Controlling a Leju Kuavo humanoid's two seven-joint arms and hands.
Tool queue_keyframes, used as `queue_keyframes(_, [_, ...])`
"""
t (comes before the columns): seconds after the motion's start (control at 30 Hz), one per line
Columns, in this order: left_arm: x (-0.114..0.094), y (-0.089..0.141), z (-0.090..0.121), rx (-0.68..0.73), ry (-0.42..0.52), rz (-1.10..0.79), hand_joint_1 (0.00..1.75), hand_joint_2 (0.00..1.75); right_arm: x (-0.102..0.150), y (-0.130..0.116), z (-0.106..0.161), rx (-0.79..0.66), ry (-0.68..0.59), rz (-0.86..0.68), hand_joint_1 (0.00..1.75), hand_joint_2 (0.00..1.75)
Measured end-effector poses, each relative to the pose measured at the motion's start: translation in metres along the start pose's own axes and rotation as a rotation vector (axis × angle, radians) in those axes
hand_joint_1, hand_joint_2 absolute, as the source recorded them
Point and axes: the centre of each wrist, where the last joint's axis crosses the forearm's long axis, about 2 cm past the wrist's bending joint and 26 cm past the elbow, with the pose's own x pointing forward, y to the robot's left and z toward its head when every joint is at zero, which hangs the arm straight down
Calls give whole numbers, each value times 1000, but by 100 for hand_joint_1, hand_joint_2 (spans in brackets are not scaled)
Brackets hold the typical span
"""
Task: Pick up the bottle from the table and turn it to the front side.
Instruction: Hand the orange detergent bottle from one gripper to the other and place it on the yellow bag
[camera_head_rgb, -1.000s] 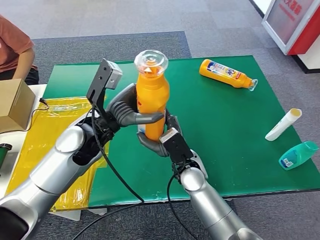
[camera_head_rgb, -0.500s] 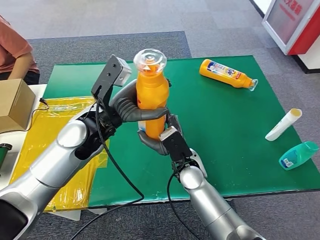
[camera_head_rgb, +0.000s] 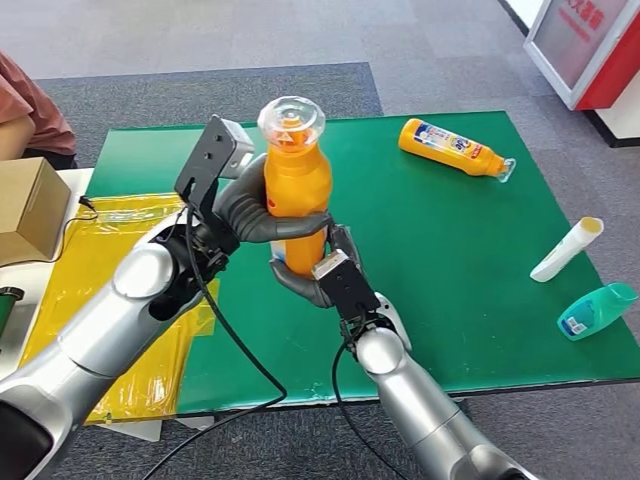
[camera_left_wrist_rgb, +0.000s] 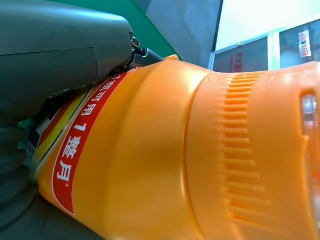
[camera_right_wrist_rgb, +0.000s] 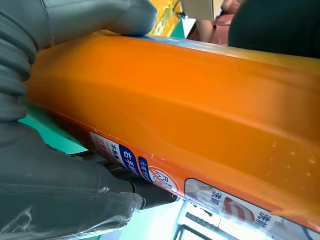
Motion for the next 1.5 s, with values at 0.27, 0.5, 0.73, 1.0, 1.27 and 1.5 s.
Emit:
queue_keyframes(0.27, [11,60,29,182,-42,-249,175,175,-9,-4,14,-6,52,-27,0,175])
queue_keyframes(0.5, [24,98,54,305,-56,-389,175,175,-12,-15,22,-46,67,-47,0,175])
queue_keyframes(0.73, [37,116,79,468,-35,-905,175,175,-13,-31,35,-110,78,-54,0,175])
queue_keyframes(1.0, [3,110,95,440,206,-1292,175,175,0,-61,38,-190,35,-28,0,175])
queue_keyframes(1.27, [-54,97,112,345,413,-1475,175,175,10,-71,34,-186,16,19,0,175])
queue_keyframes(1.5, [-86,86,126,251,493,-1467,175,175,14,-76,34,-191,11,31,0,175])
